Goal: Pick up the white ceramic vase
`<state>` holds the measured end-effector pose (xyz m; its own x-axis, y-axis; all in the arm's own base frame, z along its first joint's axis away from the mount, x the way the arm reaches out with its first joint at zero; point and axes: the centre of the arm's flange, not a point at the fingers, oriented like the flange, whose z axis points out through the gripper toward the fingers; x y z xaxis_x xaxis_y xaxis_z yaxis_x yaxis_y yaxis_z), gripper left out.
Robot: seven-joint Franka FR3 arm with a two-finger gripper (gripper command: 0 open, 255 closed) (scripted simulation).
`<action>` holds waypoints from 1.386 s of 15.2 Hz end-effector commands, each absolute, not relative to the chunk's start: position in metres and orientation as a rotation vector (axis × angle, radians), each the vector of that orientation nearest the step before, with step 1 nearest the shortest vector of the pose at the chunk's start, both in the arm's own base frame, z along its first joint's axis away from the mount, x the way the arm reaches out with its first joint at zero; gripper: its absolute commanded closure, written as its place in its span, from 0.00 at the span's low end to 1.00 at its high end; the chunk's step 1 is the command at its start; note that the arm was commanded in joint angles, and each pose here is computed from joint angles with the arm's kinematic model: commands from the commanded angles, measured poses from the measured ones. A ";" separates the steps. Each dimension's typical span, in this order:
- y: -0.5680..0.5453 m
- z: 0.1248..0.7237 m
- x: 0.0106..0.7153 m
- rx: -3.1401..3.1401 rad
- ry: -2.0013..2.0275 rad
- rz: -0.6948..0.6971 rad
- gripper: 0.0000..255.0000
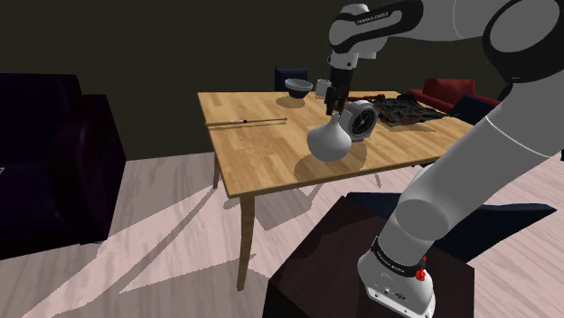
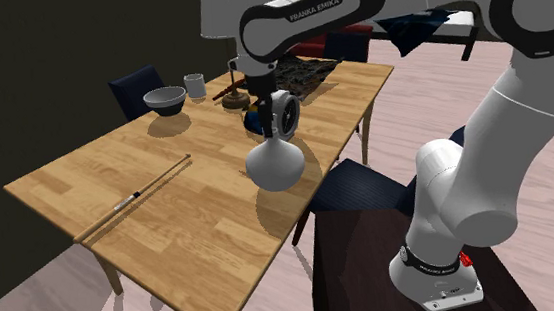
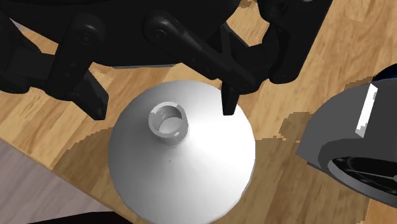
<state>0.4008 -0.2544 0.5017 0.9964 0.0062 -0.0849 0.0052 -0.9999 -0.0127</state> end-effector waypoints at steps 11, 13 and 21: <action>-0.255 0.478 0.401 -3.126 -0.009 0.132 1.00; -0.255 0.478 0.401 -3.126 -0.009 0.132 1.00; -0.256 0.509 0.401 -3.126 -0.009 0.132 1.00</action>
